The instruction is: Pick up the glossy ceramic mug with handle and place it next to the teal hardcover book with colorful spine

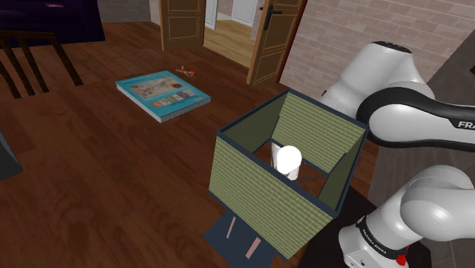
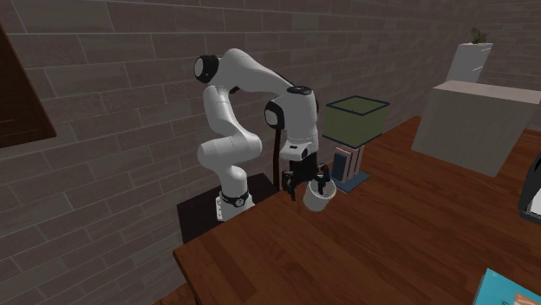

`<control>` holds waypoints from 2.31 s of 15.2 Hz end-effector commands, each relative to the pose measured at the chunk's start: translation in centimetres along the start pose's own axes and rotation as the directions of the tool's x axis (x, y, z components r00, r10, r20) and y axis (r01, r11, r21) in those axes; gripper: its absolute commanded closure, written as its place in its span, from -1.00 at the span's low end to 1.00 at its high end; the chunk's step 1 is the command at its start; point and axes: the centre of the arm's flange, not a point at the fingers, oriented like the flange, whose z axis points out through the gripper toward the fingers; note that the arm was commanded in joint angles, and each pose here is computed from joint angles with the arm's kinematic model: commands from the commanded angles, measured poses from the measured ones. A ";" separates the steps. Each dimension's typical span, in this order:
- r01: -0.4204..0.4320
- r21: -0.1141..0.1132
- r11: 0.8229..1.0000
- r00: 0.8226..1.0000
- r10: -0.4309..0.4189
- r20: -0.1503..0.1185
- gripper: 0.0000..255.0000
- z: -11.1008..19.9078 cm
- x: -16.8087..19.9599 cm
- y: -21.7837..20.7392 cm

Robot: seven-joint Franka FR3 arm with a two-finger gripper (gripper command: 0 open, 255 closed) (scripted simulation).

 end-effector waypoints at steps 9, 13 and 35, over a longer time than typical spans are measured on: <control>0.116 -0.004 0.993 0.993 -0.116 0.017 1.00 -2.4 -2.8 -2.7; 0.116 -0.002 0.993 0.993 -0.116 0.018 1.00 -3.1 -4.2 -1.8; 0.116 -0.002 0.993 0.993 -0.116 0.018 1.00 -14.6 -2.6 -2.9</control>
